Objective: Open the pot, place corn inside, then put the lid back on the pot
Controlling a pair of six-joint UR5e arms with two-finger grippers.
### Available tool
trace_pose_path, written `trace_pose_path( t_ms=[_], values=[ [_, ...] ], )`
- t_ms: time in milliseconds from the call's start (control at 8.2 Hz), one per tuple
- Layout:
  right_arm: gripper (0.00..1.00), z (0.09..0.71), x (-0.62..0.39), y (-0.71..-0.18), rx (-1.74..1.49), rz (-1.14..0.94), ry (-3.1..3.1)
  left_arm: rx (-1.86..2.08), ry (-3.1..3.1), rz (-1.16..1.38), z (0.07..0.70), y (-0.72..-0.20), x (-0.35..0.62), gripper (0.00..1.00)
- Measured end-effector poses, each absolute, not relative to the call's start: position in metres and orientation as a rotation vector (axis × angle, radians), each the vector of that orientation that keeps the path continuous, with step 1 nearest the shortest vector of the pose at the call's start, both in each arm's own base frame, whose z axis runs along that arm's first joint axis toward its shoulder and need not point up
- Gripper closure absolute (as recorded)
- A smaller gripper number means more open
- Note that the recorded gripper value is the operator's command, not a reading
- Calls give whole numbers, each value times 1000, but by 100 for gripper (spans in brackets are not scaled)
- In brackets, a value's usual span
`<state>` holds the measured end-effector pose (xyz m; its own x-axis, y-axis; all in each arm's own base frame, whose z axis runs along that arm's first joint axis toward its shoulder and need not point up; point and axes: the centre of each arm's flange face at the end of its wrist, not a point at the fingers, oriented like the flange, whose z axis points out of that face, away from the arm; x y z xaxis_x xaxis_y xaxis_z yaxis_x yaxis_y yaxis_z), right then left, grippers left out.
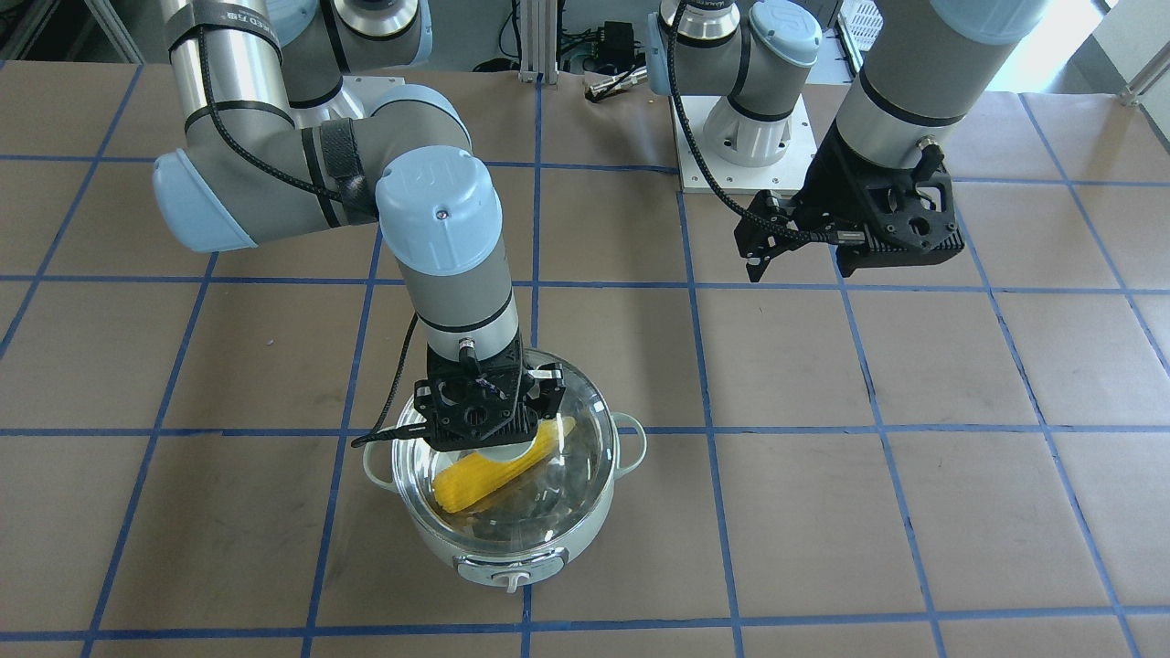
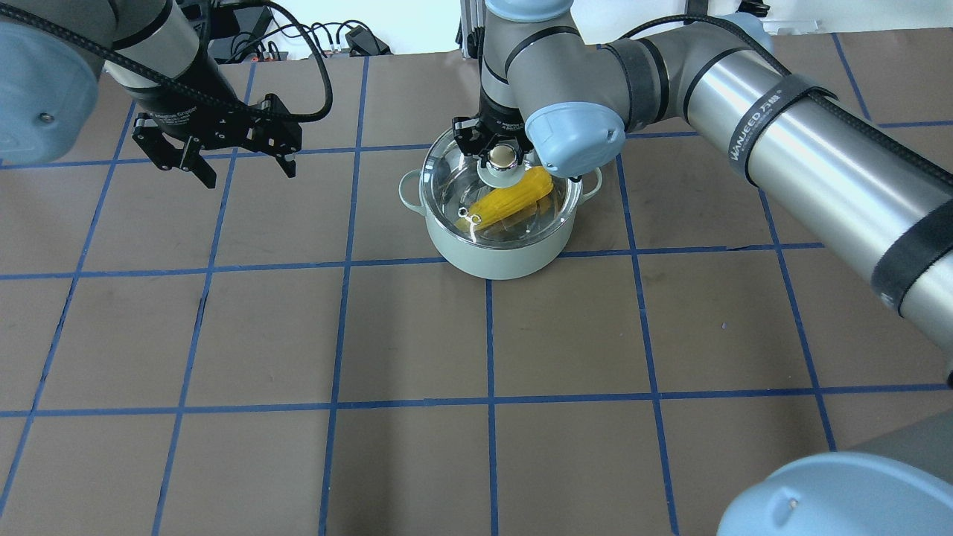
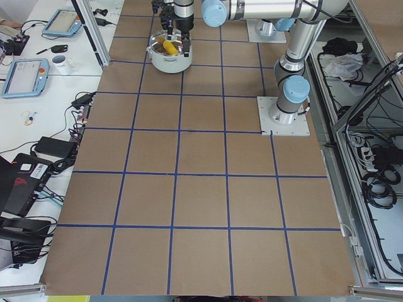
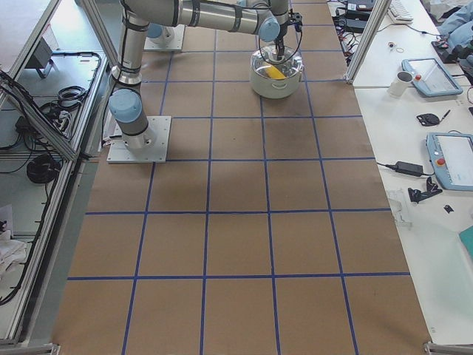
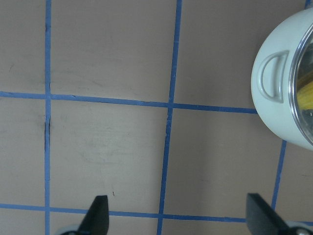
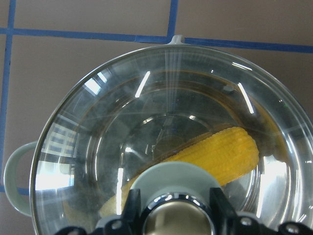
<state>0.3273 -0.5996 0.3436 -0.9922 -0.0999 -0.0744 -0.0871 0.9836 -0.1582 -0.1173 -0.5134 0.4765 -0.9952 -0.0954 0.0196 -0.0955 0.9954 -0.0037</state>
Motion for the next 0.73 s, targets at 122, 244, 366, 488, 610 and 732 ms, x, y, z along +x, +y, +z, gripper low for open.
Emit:
trace_pose_path(
  t_ms=[122,244,366,488,610,732],
  values=[
    [0,343,327,-599,-141,-236,3047,148,-3116,6,476,-513,-117,0],
    [0,346,327,-599,-127,-245,3043,148,-3116,6,476,-513,-118,0],
    [0,349,328,-600,-111,-253,3037,147,-3115,7,476,-513,-118,0],
    [0,358,327,-600,-103,-272,3031,147,-3115,5,475,-514,-118,0],
    [0,373,324,-598,-99,-302,3024,147,-3115,1,473,-515,-118,0],
    [0,393,317,-592,-94,-324,3021,147,-3115,0,472,-515,-118,0]
  ],
)
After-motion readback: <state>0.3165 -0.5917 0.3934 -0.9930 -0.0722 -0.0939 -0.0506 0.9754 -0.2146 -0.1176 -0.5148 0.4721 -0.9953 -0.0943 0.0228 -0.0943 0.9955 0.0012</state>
